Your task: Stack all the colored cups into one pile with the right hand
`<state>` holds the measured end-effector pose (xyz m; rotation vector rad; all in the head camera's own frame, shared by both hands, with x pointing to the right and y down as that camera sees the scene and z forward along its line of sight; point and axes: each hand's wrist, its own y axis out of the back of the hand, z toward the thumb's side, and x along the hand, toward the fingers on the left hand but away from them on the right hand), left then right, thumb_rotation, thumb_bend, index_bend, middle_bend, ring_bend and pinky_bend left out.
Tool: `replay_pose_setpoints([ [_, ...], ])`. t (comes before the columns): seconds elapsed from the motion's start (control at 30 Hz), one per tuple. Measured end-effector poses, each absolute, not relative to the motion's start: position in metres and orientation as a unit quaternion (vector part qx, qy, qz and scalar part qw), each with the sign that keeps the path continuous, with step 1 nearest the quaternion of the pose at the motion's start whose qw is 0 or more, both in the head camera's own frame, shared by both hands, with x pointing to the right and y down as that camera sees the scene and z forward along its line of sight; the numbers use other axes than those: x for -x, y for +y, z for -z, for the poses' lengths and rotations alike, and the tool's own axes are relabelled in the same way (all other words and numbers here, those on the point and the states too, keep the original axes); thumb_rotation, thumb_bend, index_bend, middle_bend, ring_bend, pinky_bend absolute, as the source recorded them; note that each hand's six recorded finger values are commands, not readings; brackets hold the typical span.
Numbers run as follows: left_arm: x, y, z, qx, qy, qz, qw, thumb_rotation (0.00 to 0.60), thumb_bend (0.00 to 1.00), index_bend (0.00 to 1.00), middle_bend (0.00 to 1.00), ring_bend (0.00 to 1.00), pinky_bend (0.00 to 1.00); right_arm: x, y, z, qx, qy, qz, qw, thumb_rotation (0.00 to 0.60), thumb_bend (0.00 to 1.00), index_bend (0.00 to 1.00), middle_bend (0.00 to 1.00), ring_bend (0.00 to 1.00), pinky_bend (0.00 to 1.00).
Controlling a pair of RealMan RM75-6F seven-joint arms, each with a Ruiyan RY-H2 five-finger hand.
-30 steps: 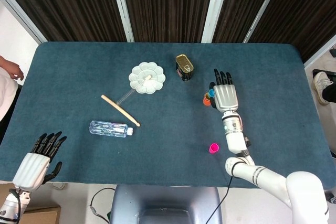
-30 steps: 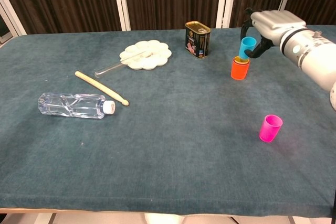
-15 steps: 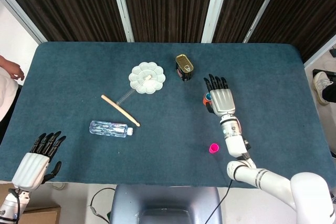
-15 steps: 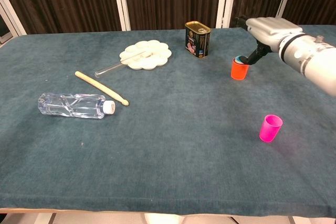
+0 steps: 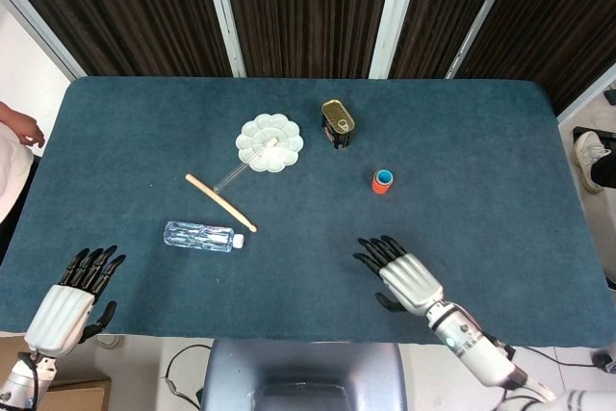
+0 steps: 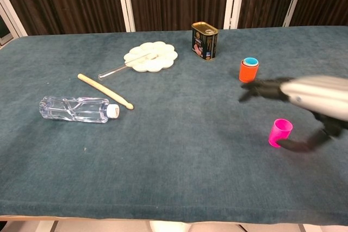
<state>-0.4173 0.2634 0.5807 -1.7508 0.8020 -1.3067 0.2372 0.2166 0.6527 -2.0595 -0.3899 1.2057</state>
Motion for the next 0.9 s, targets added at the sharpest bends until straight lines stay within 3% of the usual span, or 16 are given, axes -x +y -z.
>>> replay_pose_setpoints([
  [0.4, 0.418, 0.263, -0.580, 0.693, 0.317, 0.514, 0.393, 0.600, 0.46, 0.00, 0.00, 0.00, 0.07, -0.271, 0.200, -0.683, 0.753, -0.171, -0.521, 0.364, 0.600, 0.49, 0.40, 0.00, 0.00, 0.00],
  [0.67, 0.419, 0.262, -0.581, 0.692, 0.317, 0.515, 0.393, 0.600, 0.46, 0.00, 0.00, 0.00, 0.07, -0.266, 0.200, -0.694, 0.754, -0.167, -0.524, 0.359, 0.600, 0.49, 0.48, 0.00, 0.00, 0.00],
  [0.9, 0.418, 0.262, -0.580, 0.692, 0.318, 0.514, 0.393, 0.600, 0.46, 0.00, 0.00, 0.00, 0.07, -0.264, 0.202, -0.697, 0.754, -0.163, -0.526, 0.357, 0.600, 0.49, 0.60, 0.02, 0.00, 0.00],
])
